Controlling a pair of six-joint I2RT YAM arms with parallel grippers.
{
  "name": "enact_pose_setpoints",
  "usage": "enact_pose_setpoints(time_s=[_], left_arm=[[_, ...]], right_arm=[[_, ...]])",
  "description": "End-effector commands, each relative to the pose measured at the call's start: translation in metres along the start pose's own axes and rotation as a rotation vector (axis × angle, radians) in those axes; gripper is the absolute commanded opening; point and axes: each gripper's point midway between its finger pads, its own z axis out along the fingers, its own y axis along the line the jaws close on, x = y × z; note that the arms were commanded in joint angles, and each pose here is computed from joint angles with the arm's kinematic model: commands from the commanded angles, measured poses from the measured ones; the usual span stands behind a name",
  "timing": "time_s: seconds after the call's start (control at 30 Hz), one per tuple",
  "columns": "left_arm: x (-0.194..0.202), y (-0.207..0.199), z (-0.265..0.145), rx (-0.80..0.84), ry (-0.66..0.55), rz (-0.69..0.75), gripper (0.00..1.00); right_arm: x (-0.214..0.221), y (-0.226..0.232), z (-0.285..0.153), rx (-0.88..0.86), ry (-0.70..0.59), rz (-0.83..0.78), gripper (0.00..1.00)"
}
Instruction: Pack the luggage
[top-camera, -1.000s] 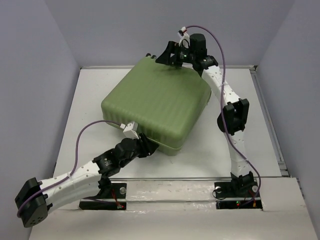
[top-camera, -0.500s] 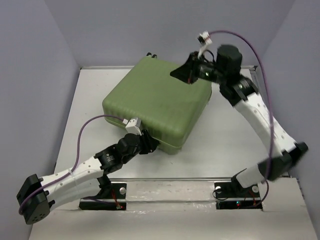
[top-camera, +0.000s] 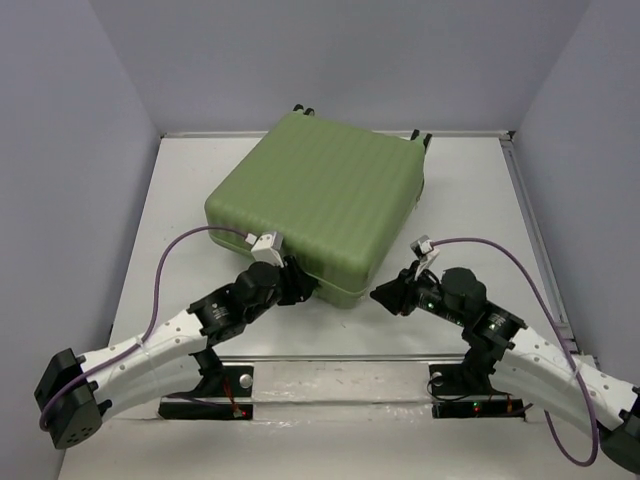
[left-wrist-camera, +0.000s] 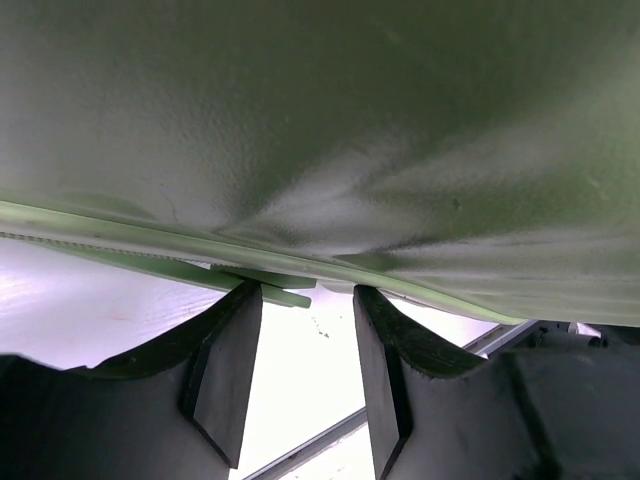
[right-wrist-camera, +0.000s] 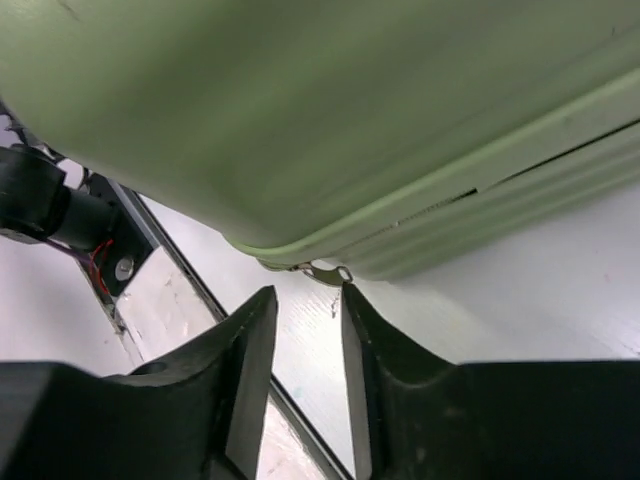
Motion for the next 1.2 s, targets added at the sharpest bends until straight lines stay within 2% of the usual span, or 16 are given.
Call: enact_pose_setpoints(time_s=[0.0, 0.13, 0.23, 0.5, 0.6, 0.8, 0.83, 0.97, 1.03, 1.17], left_arm=[[-0.087, -0.052, -0.007, 0.126, -0.268, -0.092, 0.53], [-0.092, -0.05, -0.002, 0.112, -0.269, -0.077, 0.53], [-0.096, -0.051, 0.004, 0.108, -0.268, -0.071, 0.53], [-0.093, -0.056, 0.004, 0.141, -0.25, -0.087, 0.52], [-0.083, -0.052, 0.006, 0.145, -0.223, -0.094, 0.52], [-0.063, -0.05, 0.01, 0.167, -0.167, -0.111, 0.51], [-0.062, -0.051, 0.009, 0.174, -0.164, -0.112, 0.51], [-0.059, -0.062, 0.006, 0.214, -0.157, -0.112, 0.51], [-0.064, -0.073, 0.006, 0.241, -0.168, -0.113, 0.51], [-0.08, -0.088, 0.007, 0.268, -0.208, -0.11, 0.51]], right_arm=[[-0.016, 0.006, 0.013, -0.026, -0.108, -0.011, 0.42], [0.001, 0.001, 0.029, -0.033, -0.081, -0.047, 0.52], [0.007, -0.001, 0.039, -0.049, -0.087, -0.07, 0.54], [-0.004, -0.018, 0.047, 0.013, -0.195, -0.125, 0.54], [-0.007, -0.025, 0.053, 0.038, -0.222, -0.132, 0.51], [-0.012, -0.02, 0.057, 0.017, -0.286, -0.128, 0.34], [-0.014, -0.021, 0.057, 0.021, -0.295, -0.13, 0.24], [-0.013, -0.011, 0.055, 0.024, -0.311, -0.129, 0.07], [-0.014, -0.005, 0.053, 0.04, -0.316, -0.126, 0.07], [0.014, 0.014, 0.052, 0.101, -0.169, -0.14, 0.07]])
